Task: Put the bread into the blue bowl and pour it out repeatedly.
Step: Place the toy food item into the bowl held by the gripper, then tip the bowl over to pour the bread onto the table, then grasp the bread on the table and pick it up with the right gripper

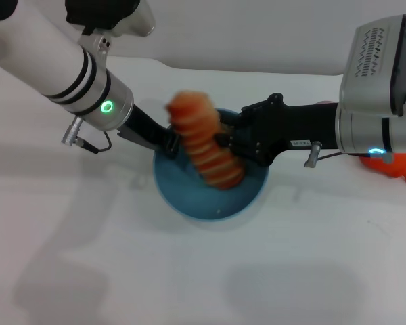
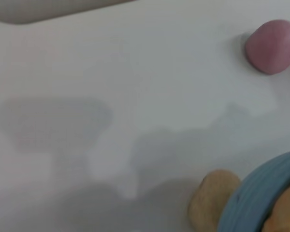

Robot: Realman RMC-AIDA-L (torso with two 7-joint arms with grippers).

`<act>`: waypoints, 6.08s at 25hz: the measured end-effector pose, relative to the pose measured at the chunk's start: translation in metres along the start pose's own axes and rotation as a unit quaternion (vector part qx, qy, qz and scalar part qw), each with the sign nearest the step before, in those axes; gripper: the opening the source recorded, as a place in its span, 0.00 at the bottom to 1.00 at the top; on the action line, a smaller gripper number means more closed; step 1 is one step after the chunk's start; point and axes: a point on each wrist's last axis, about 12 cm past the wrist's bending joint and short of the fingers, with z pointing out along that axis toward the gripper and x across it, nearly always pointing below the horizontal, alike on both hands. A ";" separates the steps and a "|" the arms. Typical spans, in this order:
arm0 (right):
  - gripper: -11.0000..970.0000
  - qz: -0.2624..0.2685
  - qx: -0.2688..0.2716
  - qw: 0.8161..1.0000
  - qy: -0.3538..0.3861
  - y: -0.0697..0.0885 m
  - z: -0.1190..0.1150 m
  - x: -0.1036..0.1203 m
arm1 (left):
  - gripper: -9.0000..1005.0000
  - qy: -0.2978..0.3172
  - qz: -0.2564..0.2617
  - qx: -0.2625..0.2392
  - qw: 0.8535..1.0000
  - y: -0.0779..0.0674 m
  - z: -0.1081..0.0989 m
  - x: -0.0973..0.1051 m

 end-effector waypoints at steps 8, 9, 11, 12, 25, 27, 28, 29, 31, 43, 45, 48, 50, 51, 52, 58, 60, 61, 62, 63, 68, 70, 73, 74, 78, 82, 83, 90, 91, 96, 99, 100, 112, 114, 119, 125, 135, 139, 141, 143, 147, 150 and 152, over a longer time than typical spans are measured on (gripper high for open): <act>0.40 -0.010 0.011 1.000 -0.013 0.000 -0.009 -0.006 | 0.02 -0.013 0.012 -0.007 1.000 -0.004 -0.004 -0.014; 0.40 -0.012 0.017 1.000 -0.018 0.000 -0.012 -0.007 | 0.02 -0.018 0.013 -0.009 1.000 -0.004 -0.005 -0.016; 0.40 -0.020 0.047 0.998 -0.042 0.000 -0.031 -0.012 | 0.02 -0.050 0.019 -0.018 0.998 -0.003 -0.006 -0.024; 0.40 -0.020 0.047 0.998 -0.042 0.000 -0.031 -0.012 | 0.02 -0.050 0.019 -0.018 0.998 -0.003 -0.006 -0.024; 0.40 0.153 0.198 0.961 -0.122 -0.010 -0.129 0.035 | 0.02 -0.194 0.131 -0.085 0.968 -0.022 0.040 -0.040; 0.40 0.196 0.219 0.948 -0.120 -0.011 -0.141 0.056 | 0.02 -0.200 0.152 -0.090 0.964 -0.026 0.048 -0.038; 0.40 0.216 0.230 0.941 -0.118 -0.009 -0.146 0.068 | 0.02 -0.203 0.165 -0.092 0.961 -0.030 0.053 -0.037; 0.40 0.231 0.237 0.936 -0.116 -0.007 -0.150 0.077 | 0.02 -0.209 0.176 -0.094 0.957 -0.033 0.056 -0.036; 0.40 0.258 0.244 0.928 -0.110 -0.002 -0.153 0.093 | 0.02 -0.222 0.184 -0.096 0.952 -0.035 0.058 -0.038; 0.40 0.322 0.214 0.918 -0.091 0.021 -0.144 0.127 | 0.02 -0.299 0.257 -0.106 0.913 -0.053 0.081 -0.028; 0.40 0.321 0.210 0.919 -0.090 0.022 -0.144 0.127 | 0.02 -0.310 0.269 -0.105 0.906 -0.056 0.083 -0.027; 0.40 0.319 0.206 0.921 -0.089 0.023 -0.143 0.128 | 0.02 -0.324 0.269 -0.103 0.901 -0.058 0.082 -0.028; 0.40 0.317 0.203 0.922 -0.089 0.023 -0.142 0.127 | 0.02 -0.339 0.252 -0.100 0.901 -0.057 0.078 -0.029; 0.40 0.316 0.203 0.922 -0.090 0.023 -0.141 0.126 | 0.02 -0.347 0.240 -0.098 0.901 -0.055 0.076 -0.031; 0.40 0.316 0.201 0.923 -0.090 0.022 -0.140 0.126 | 0.02 -0.353 0.227 -0.096 0.903 -0.053 0.074 -0.033; 0.40 0.281 0.172 0.940 -0.084 0.016 -0.124 0.110 | 0.02 -0.373 0.101 -0.091 0.918 -0.027 0.049 -0.045; 0.40 0.260 0.149 0.951 -0.077 0.013 -0.115 0.100 | 0.02 -0.360 0.068 -0.096 0.925 -0.016 0.043 -0.047; 0.40 0.248 0.135 0.956 -0.071 0.011 -0.110 0.094 | 0.02 -0.350 0.049 -0.099 0.930 -0.008 0.040 -0.047; 0.40 0.235 0.122 0.962 -0.063 0.009 -0.105 0.089 | 0.02 -0.337 0.031 -0.101 0.936 0.000 0.038 -0.047; 0.41 0.220 0.109 0.968 -0.053 0.005 -0.099 0.082 | 0.02 -0.321 0.011 -0.102 0.942 0.008 0.035 -0.046; 0.47 0.161 0.048 0.986 0.002 -0.005 -0.068 0.050 | 0.02 -0.272 -0.060 -0.097 0.955 0.035 0.019 -0.036; 0.49 0.138 0.019 0.990 0.030 -0.006 -0.053 0.036 | 0.02 -0.262 -0.089 -0.095 0.956 0.047 0.008 -0.026; 0.53 0.074 -0.019 0.994 0.080 -0.004 -0.022 0.012 | 0.02 -0.249 -0.114 -0.091 0.957 0.057 -0.003 -0.017; 0.54 0.059 -0.025 0.994 0.088 -0.003 -0.015 0.007 | 0.02 -0.240 -0.126 -0.088 0.958 0.062 -0.009 -0.012; 0.58 0.010 -0.042 0.993 0.111 0.004 0.006 -0.007 | 0.02 -0.216 -0.151 -0.083 0.961 0.074 -0.022 0.004; 0.60 -0.041 -0.060 0.988 0.138 0.017 0.029 -0.015 | 0.02 -0.188 -0.176 -0.073 0.964 0.083 -0.029 0.018; 0.60 -0.051 -0.063 0.986 0.144 0.021 0.035 -0.016 | 0.02 -0.179 -0.181 -0.071 0.964 0.085 -0.030 0.021; 0.60 -0.089 -0.075 0.979 0.166 0.043 0.059 -0.014 | 0.02 -0.136 -0.210 -0.063 0.966 0.101 -0.046 0.037; 0.60 -0.089 -0.074 0.979 0.168 0.045 0.061 -0.014 | 0.02 -0.136 -0.211 -0.064 0.966 0.102 -0.048 0.038; 0.60 -0.096 -0.080 0.977 0.174 0.056 0.069 -0.011 | 0.02 -0.141 -0.200 -0.064 0.967 0.100 -0.049 0.040; 0.60 -0.100 -0.081 0.976 0.174 0.062 0.075 -0.008 | 0.02 -0.140 -0.193 -0.063 0.969 0.097 -0.048 0.038; 0.60 -0.102 -0.079 0.976 0.174 0.064 0.077 -0.006 | 0.02 -0.139 -0.190 -0.062 0.970 0.096 -0.047 0.038; 0.60 -0.131 -0.017 0.976 0.175 0.078 0.095 0.026 | 0.02 -0.131 -0.189 -0.055 0.972 0.093 -0.040 0.043; 0.60 -0.133 -0.009 0.975 0.176 0.079 0.095 0.029 | 0.02 -0.130 -0.188 -0.053 0.972 0.091 -0.039 0.043; 0.60 -0.108 0.002 0.978 0.180 0.078 0.095 0.040 | 0.02 -0.130 -0.182 -0.049 0.973 0.088 -0.037 0.042; 0.60 -0.100 0.003 0.978 0.183 0.079 0.094 0.045 | 0.02 -0.131 -0.182 -0.048 0.973 0.087 -0.036 0.041; 0.48 -0.100 0.000 0.981 0.168 0.080 0.093 0.037 | 0.02 -0.129 -0.184 -0.044 0.974 0.086 -0.034 0.041; 0.42 -0.077 0.003 0.987 0.144 0.078 0.086 0.030 | 0.02 -0.123 -0.186 -0.045 0.974 0.087 -0.033 0.043; 0.39 -0.058 -0.004 0.990 0.131 0.075 0.078 0.027 | 0.02 -0.122 -0.187 -0.047 0.974 0.089 -0.033 0.043; 0.37 -0.042 -0.013 0.993 0.113 0.074 0.067 0.025 | 0.02 -0.121 -0.188 -0.048 0.973 0.091 -0.033 0.044; 0.34 -0.024 -0.033 0.997 0.071 0.074 0.042 0.021 | 0.02 -0.123 -0.192 -0.051 0.972 0.094 -0.033 0.044; 0.31 -0.014 -0.052 0.997 0.048 0.074 0.025 0.018 | 0.02 -0.126 -0.192 -0.056 0.972 0.096 -0.033 0.043; 0.29 -0.002 -0.064 0.997 0.036 0.074 0.015 0.017 | 0.02 -0.126 -0.193 -0.057 0.971 0.098 -0.033 0.043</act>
